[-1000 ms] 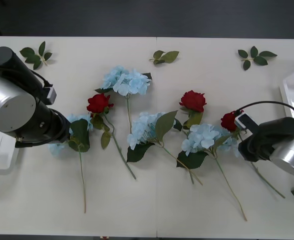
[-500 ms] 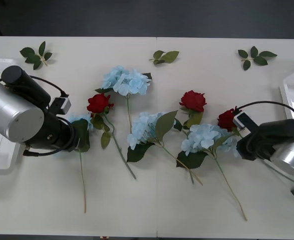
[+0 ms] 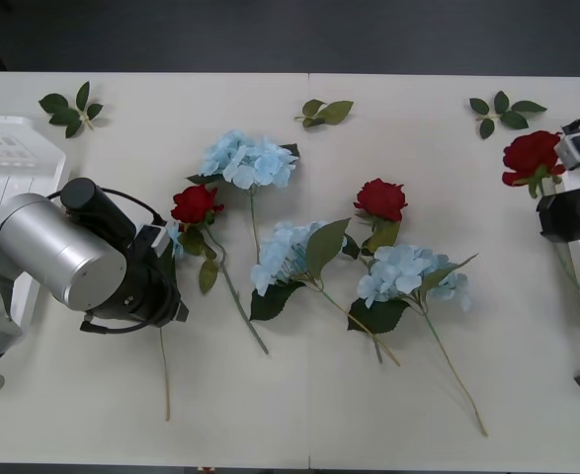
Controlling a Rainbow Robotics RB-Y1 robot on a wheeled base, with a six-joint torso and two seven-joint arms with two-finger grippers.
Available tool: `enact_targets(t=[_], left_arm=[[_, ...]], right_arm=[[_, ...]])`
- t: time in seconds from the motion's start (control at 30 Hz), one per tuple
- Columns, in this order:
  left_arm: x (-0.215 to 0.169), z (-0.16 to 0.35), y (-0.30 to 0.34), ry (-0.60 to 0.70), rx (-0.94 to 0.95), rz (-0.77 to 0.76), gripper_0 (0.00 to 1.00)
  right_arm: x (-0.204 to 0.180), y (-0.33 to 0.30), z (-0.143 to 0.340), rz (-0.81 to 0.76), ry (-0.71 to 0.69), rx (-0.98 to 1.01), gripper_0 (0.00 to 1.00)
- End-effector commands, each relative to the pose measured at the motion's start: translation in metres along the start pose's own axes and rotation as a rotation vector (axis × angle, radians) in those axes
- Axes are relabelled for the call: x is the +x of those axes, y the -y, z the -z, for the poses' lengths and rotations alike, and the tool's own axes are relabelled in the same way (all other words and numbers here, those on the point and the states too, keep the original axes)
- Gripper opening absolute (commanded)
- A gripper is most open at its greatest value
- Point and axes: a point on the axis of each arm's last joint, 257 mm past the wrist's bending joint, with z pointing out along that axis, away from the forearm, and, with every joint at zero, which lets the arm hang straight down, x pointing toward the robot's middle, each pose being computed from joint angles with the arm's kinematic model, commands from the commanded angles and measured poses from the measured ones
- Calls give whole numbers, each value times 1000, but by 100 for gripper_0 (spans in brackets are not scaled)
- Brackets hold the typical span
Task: Put the red flowers into the right box and the blue flowers into the left box
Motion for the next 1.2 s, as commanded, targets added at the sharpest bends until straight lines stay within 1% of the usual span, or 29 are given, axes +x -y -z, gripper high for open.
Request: enact_targets(t=[0.03, 0.2, 0.43, 0.63, 0.83, 0.87, 0.97, 1.0, 1.03, 1.1, 1.13, 1.17, 1.2], left_arm=[[2, -9, -8, -2, -5, -11, 100], [4, -16, -6, -11, 6, -10, 100], [8, -26, -2, -15, 2, -21, 100], [8, -35, -3, -11, 2, -22, 100], [10, -41, -5, -9, -1, -22, 100], [11, -42, -5, -11, -2, -22, 95], [11, -43, -5, -9, -2, -20, 75], [12, -43, -6, -9, -1, -18, 64], [11, -43, -6, -7, -2, -18, 55], [12, -44, -5, -8, -1, -19, 20], [12, -44, -5, -8, -1, -19, 8], [12, -44, -6, -7, -3, -19, 0], [12, -44, -6, -7, -3, -19, 0]], right_arm=[[-29, 49, 36, -16, 37, 81, 0], [-28, 109, 55, -67, 26, 183, 0], [-10, 178, 56, -84, 4, 331, 0], [11, 221, 41, -91, 5, 433, 0], [36, 248, 21, -96, 7, 506, 0], [41, 251, 18, -98, 7, 515, 0], [47, 258, 13, -107, 15, 530, 0], [51, 262, 12, -104, 14, 540, 0], [52, 264, 12, -105, 16, 544, 0], [58, 270, 11, -108, 15, 554, 0], [59, 271, 10, -111, 15, 556, 0], [61, 274, 11, -112, 11, 562, 0], [64, 276, 12, -115, 5, 568, 3]])
